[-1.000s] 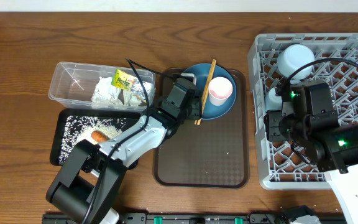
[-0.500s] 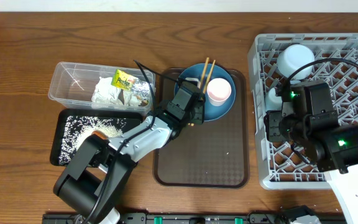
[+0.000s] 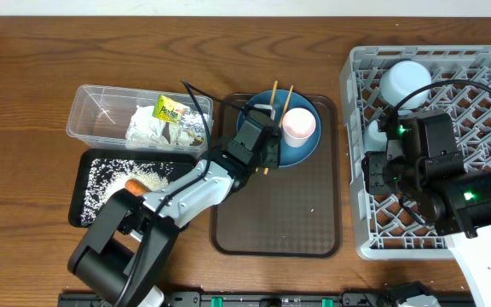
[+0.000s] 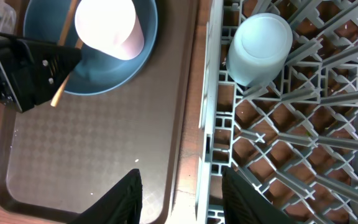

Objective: Sort waste into correct bins and load items into the dishwasher rack

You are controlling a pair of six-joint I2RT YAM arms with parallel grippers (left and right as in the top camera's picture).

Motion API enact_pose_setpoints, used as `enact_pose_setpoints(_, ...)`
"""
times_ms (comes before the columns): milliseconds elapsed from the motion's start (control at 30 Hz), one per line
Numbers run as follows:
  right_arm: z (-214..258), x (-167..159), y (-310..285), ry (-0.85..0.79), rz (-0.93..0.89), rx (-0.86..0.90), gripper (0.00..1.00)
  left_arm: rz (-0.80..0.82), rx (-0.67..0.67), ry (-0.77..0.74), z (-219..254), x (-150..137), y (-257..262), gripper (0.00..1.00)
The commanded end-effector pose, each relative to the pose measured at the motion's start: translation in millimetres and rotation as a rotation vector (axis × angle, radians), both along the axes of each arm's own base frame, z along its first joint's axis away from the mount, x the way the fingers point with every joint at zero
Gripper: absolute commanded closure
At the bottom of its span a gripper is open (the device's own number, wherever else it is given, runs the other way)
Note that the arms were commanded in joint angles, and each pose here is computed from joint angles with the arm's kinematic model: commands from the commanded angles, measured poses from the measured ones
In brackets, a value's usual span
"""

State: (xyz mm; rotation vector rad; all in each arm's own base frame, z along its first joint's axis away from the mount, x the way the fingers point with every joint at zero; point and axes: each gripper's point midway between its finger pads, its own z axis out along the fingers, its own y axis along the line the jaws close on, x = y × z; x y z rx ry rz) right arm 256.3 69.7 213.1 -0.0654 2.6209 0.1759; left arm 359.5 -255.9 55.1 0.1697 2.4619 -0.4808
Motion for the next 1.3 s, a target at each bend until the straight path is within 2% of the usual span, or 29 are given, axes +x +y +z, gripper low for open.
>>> enact_pose_setpoints(0, 1, 0, -2, -0.002, -0.015, 0.002, 0.59, 0.039, 0.044, -0.065, 13, 10, 10, 0.49)
enact_pose_setpoints(567, 1, 0, -2, -0.001, -0.015, 0.002, 0.58, 0.045, 0.033, -0.140, 25, 23, 7, 0.49)
enact_pose_setpoints(1267, 1, 0, -2, -0.002, -0.015, 0.002, 0.58, 0.047, 0.095, -0.118, -3, 26, 11, 0.50)
